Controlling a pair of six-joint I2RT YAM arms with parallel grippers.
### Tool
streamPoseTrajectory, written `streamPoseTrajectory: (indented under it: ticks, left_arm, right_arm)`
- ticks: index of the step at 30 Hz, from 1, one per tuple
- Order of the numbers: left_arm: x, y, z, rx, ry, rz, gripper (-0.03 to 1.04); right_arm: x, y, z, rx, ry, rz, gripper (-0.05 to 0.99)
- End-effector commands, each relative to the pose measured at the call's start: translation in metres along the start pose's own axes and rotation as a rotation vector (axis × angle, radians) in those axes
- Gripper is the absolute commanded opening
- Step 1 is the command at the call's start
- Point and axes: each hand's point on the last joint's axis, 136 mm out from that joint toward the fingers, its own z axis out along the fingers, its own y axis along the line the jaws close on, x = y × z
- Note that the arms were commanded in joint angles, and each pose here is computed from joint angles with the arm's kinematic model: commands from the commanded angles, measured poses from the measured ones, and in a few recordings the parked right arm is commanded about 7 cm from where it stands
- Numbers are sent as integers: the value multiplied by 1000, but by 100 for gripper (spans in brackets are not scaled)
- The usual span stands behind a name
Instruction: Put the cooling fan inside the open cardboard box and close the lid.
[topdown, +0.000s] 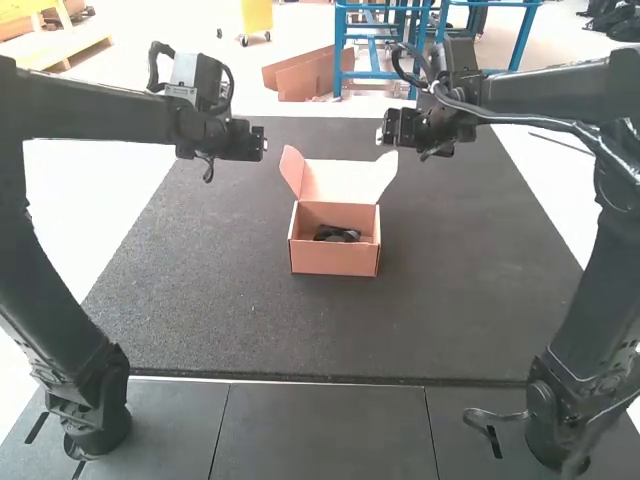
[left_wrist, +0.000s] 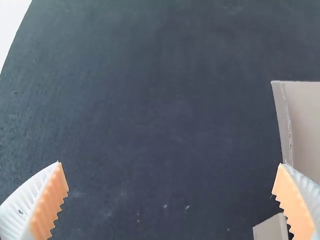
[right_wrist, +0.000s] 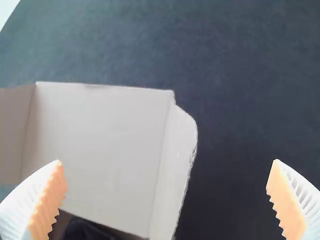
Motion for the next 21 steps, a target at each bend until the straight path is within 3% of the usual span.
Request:
streamPoseTrajectory:
  ticks: [1, 5, 16, 21]
  left_arm:
    - [-29, 9, 4, -24, -62, -24, 97]
    - [-37, 13, 19, -34, -75, -27, 97]
    - [-16, 1, 43, 11, 8, -12, 97]
    - [-5, -11, 51, 79, 44, -11, 97]
  right_arm:
    - [-28, 4, -7, -27, -49, 24, 92]
    - [-31, 8, -2, -28, -32, 22, 92]
    - [-28, 8, 5, -34, 36, 50, 92]
    - [-19, 10, 7, -55, 77, 66, 92]
